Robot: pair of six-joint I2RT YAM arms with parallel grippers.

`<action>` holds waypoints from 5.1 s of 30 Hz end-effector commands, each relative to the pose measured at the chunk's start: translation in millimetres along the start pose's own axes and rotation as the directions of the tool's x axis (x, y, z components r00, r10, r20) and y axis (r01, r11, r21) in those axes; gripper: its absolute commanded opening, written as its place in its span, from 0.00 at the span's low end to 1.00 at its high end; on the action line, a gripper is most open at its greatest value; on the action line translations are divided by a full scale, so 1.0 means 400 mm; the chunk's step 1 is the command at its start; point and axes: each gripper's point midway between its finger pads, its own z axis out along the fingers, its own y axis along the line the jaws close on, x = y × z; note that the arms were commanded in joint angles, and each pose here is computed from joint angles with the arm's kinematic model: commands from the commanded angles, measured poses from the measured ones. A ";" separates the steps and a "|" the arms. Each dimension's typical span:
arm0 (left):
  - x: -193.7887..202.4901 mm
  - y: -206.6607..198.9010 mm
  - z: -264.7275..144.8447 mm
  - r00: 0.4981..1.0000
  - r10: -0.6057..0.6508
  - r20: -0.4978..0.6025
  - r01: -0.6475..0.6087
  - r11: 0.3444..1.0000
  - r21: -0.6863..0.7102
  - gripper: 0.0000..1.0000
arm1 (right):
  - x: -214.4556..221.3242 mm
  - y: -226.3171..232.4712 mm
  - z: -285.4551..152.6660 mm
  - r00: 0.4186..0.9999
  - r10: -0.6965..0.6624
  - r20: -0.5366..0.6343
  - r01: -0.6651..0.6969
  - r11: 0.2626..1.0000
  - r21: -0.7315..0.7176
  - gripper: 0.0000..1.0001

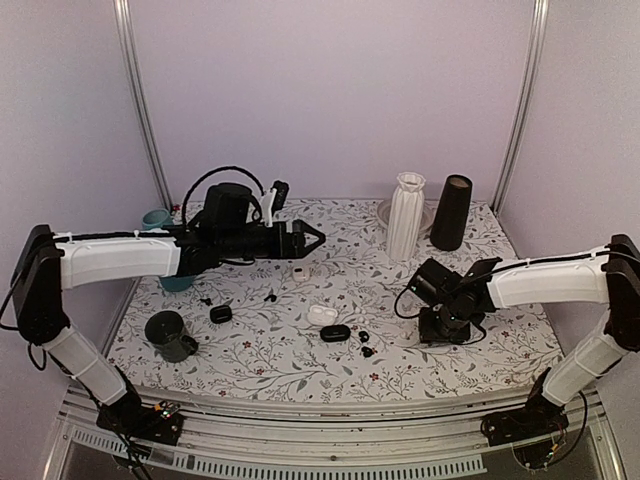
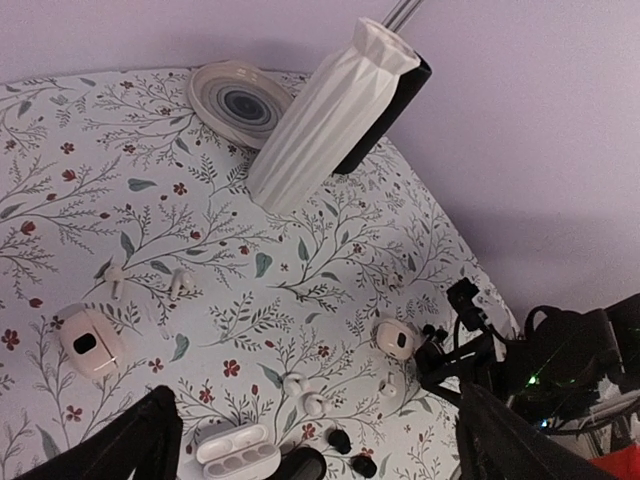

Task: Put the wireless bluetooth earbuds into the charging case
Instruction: Pick up the charging case from the center of the board, then pass from the right arm to the left, then open the charging case.

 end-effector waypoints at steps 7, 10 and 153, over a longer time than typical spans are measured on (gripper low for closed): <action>0.044 0.001 0.020 0.992 -0.099 -0.076 0.106 0.990 0.088 0.95 | -0.147 0.141 -0.185 0.966 -0.048 0.254 0.117 0.957 -0.266 0.29; 0.056 -0.015 0.025 0.987 -0.125 -0.101 0.138 0.982 0.128 0.92 | -0.180 0.196 -0.246 0.936 -0.071 0.345 0.200 0.914 -0.353 0.29; -0.052 -0.395 -0.267 0.952 0.194 0.235 -0.305 0.601 0.739 0.00 | -0.275 0.517 -0.746 0.702 0.175 0.691 0.639 0.274 -0.719 0.60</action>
